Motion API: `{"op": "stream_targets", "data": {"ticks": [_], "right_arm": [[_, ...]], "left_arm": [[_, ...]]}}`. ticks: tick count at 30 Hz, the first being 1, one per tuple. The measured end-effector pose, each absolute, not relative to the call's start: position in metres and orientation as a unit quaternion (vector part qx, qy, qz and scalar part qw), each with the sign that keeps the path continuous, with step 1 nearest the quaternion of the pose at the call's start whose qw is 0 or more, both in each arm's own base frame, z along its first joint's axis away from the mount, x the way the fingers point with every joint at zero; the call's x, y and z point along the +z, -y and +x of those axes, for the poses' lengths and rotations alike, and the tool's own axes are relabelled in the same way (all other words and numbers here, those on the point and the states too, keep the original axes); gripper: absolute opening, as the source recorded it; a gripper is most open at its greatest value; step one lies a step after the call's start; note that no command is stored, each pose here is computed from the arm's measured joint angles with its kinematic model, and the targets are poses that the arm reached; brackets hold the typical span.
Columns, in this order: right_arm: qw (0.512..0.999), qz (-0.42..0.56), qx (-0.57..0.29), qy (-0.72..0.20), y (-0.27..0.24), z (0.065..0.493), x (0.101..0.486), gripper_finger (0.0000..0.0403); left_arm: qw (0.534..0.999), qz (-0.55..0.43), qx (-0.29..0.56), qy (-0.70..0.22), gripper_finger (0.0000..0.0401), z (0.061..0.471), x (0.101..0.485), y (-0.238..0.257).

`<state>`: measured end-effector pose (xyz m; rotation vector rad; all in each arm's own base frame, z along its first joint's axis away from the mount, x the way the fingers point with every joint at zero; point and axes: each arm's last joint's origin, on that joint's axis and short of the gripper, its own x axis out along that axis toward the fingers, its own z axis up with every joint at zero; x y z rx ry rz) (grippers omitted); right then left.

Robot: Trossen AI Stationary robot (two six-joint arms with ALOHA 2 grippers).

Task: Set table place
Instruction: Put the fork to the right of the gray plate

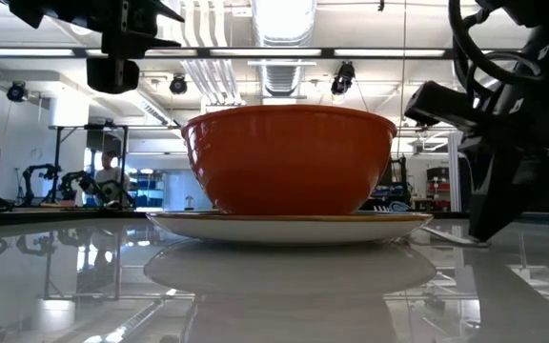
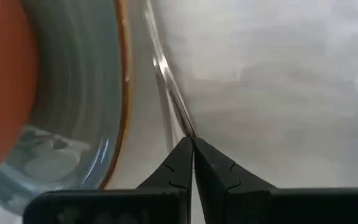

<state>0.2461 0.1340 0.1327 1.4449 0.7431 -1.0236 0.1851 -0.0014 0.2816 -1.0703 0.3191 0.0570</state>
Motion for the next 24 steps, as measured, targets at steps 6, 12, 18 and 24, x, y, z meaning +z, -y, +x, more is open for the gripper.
{"op": "stream_targets", "data": {"ticks": [6,12,18,24], "right_arm": [[0.574,0.618,-0.433,-0.318,-0.141,0.256,0.131,0.0008],[0.570,0.604,-0.455,-0.321,-0.141,0.250,0.134,0.0008],[0.572,0.592,-0.466,-0.325,-0.140,0.244,0.143,0.0009],[0.578,0.598,-0.456,-0.317,-0.143,0.249,0.148,0.0008]], "left_arm": [[0.846,-0.510,0.027,-0.152,0.0108,0.185,0.282,0.001],[0.846,-0.510,0.026,-0.151,0.0108,0.185,0.282,0.001],[0.846,-0.510,0.025,-0.151,0.0108,0.185,0.282,0.002],[0.848,-0.508,0.025,-0.151,0.0108,0.185,0.282,0.002]]}}
